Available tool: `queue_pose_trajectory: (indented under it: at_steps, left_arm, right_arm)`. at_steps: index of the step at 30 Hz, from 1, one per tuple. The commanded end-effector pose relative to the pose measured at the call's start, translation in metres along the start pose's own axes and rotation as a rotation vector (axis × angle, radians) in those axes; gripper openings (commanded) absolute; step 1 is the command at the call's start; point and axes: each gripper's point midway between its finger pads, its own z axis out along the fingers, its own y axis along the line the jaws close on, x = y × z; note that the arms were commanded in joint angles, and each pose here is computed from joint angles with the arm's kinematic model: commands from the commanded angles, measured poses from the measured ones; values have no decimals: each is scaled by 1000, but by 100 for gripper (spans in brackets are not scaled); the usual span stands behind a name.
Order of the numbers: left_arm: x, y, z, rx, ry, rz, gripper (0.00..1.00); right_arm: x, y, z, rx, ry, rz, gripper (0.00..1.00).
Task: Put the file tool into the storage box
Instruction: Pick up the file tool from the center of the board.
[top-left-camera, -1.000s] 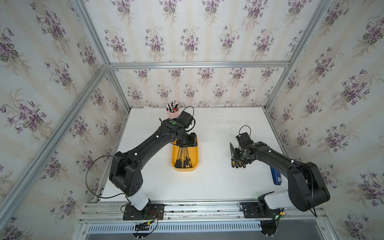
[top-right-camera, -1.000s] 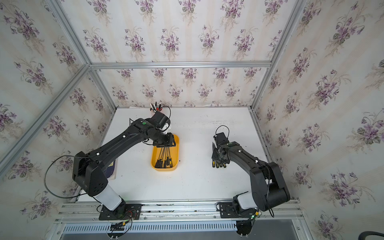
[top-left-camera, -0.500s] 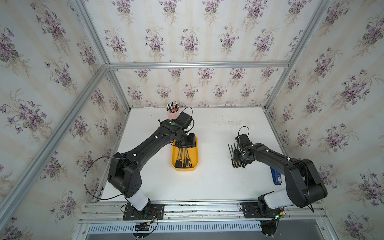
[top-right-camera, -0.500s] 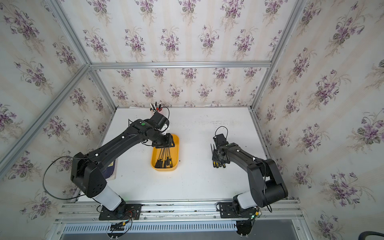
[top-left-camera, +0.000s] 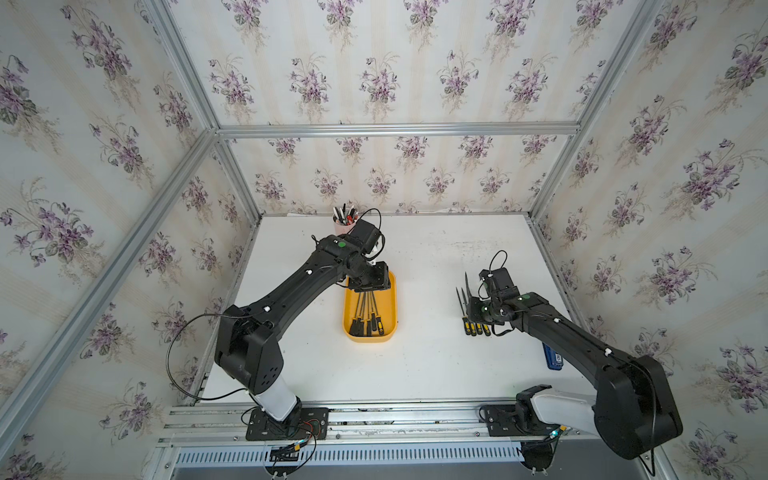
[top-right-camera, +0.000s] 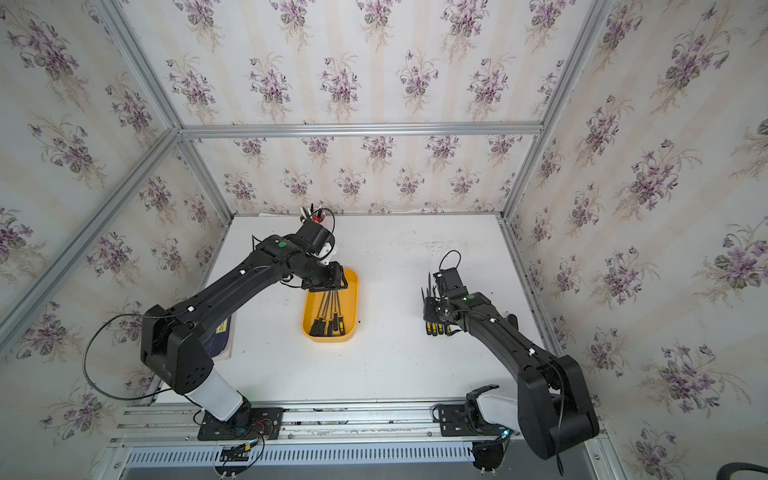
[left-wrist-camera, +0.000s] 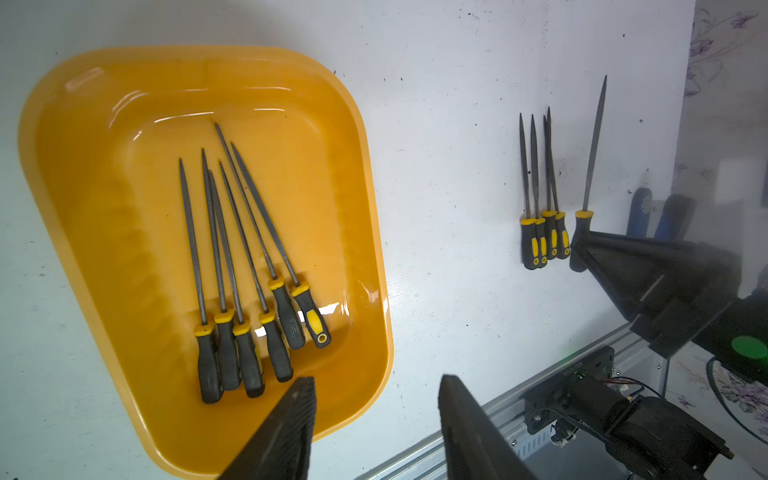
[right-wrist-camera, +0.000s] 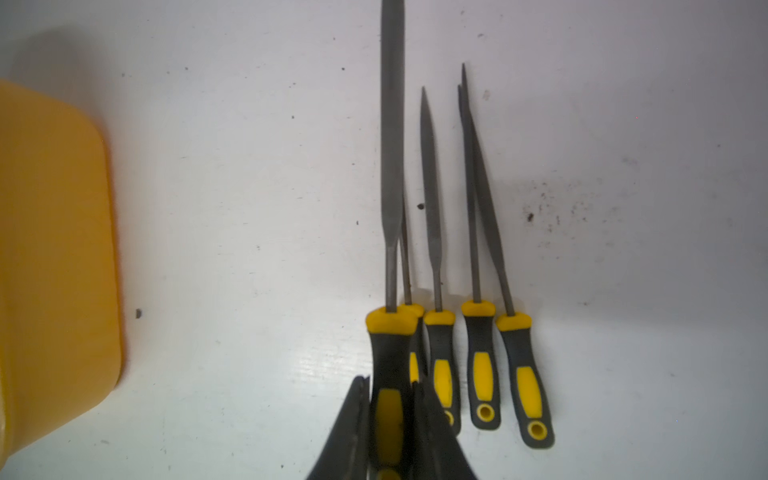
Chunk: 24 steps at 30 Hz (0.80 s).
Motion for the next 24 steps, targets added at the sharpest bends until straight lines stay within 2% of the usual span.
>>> queue_pose_trajectory:
  at_steps: [1,7,12,16,17,24]
  left_arm:
    - [-10,-10,-3,49,-26,11,53]
    - [-25,-54,-5,283,-30,-31,54]
    - [-41,-93,2,516,-11,-138,54]
    - [-56,-118,1,628,-36,-185,54]
    - [-58,-126,1,660,-39,-189,58]
    - [-63,-155,14,718,-39,-182,59]
  right_arm:
    - [3,15,-9,-86,8,-9,2]
    - [-2,50,-43,-289,-49,-8,1]
    - [-7,83,-82,-506,-130,1,1]
    - [-6,92,-93,-577,-145,29,1]
    - [-5,93,-94,-588,-146,36,1]
    - [-1,98,-93,-621,-130,51,2]
